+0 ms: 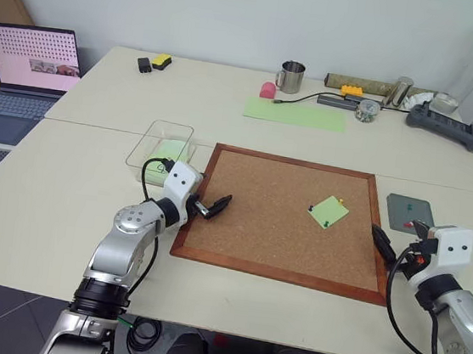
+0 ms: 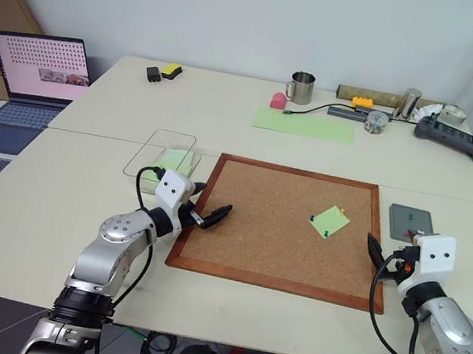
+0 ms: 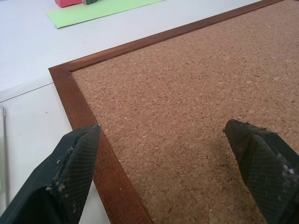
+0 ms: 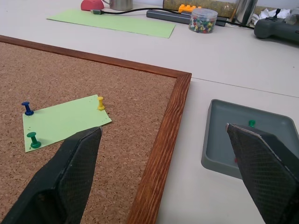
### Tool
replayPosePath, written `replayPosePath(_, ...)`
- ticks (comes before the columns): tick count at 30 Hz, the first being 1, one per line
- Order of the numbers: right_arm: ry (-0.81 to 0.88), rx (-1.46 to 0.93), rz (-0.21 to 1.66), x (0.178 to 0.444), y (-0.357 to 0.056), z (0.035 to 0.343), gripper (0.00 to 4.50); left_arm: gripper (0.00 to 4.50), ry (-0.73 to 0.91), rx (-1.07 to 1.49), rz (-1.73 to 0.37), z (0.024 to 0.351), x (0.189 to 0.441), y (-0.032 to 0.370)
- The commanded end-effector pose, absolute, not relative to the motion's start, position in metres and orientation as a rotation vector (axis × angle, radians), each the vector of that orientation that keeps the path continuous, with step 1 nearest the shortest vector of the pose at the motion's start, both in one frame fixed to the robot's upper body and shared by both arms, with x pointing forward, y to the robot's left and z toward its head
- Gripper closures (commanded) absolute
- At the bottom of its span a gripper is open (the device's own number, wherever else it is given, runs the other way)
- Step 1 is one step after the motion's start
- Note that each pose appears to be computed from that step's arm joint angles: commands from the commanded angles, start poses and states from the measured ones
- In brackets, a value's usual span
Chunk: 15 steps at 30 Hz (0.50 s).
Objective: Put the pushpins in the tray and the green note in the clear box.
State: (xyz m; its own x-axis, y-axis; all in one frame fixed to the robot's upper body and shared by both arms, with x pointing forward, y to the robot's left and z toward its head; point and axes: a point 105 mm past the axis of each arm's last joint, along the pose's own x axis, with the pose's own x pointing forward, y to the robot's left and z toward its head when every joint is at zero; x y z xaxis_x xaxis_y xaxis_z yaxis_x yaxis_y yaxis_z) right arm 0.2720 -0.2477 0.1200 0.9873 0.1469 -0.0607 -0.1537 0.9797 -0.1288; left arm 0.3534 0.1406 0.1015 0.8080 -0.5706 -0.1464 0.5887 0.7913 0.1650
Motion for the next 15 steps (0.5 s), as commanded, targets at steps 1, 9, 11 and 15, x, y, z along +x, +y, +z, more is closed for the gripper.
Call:
replayPosePath(1, 0.006, -0.156, 0.151, 0.270, -0.247, 0.134, 0.04, 0.00, 0.050, 0.227, -0.620, 0.112, 0.356, 0.142)
replayPosePath(9, 0.007, -0.163, 0.142, 0.269, -0.250, 0.134, 0.04, 0.00, 0.052, 0.188, -0.639, 0.113, 0.356, 0.142)
replayPosePath(11, 0.007, -0.164, 0.142, 0.269, -0.250, 0.134, 0.04, 0.00, 0.041, 0.171, -0.657, 0.116, 0.354, 0.140)
replayPosePath(15, 0.001, -0.162, 0.152, 0.269, -0.249, 0.135, 0.04, 0.00, 0.012, 0.110, -0.730, 0.129, 0.349, 0.132)
